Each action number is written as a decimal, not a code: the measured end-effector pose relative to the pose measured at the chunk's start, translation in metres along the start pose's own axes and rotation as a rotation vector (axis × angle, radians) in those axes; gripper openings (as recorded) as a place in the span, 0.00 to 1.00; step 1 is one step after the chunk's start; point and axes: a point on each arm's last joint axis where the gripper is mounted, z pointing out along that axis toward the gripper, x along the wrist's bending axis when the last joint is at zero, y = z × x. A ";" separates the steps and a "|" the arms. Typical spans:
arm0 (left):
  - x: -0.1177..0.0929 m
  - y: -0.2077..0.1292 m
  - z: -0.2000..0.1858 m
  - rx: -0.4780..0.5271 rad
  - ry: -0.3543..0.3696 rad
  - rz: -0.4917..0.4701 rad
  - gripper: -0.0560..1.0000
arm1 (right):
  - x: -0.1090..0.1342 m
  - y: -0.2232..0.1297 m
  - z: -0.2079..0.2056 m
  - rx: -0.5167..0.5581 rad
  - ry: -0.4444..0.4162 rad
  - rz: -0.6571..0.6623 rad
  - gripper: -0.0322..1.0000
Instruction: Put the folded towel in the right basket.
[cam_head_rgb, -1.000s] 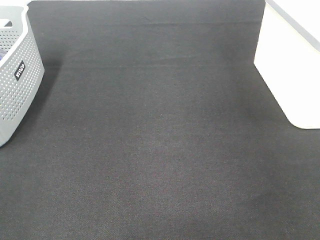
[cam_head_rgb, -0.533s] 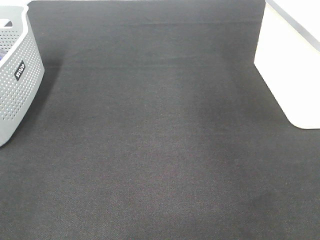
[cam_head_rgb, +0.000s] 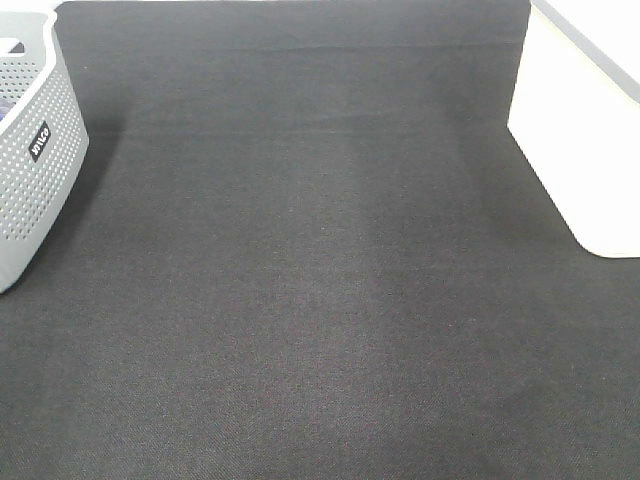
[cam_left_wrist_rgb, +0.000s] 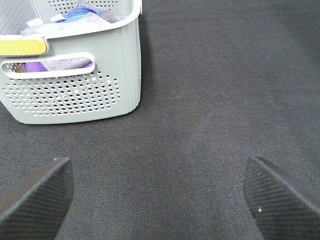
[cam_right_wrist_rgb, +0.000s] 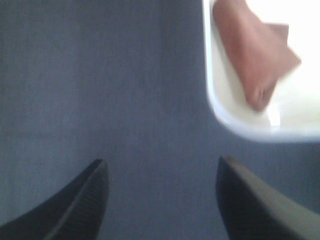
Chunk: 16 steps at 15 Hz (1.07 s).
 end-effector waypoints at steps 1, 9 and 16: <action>0.000 0.000 0.000 0.000 0.000 0.000 0.88 | 0.000 0.000 0.000 0.000 0.000 0.000 0.61; 0.000 0.000 0.000 0.000 0.000 0.000 0.88 | -0.004 -0.185 -0.059 -0.108 -0.041 -0.032 0.61; 0.000 0.000 0.000 0.000 0.000 0.000 0.88 | -0.019 -0.294 -0.044 -0.392 -0.105 -0.080 0.61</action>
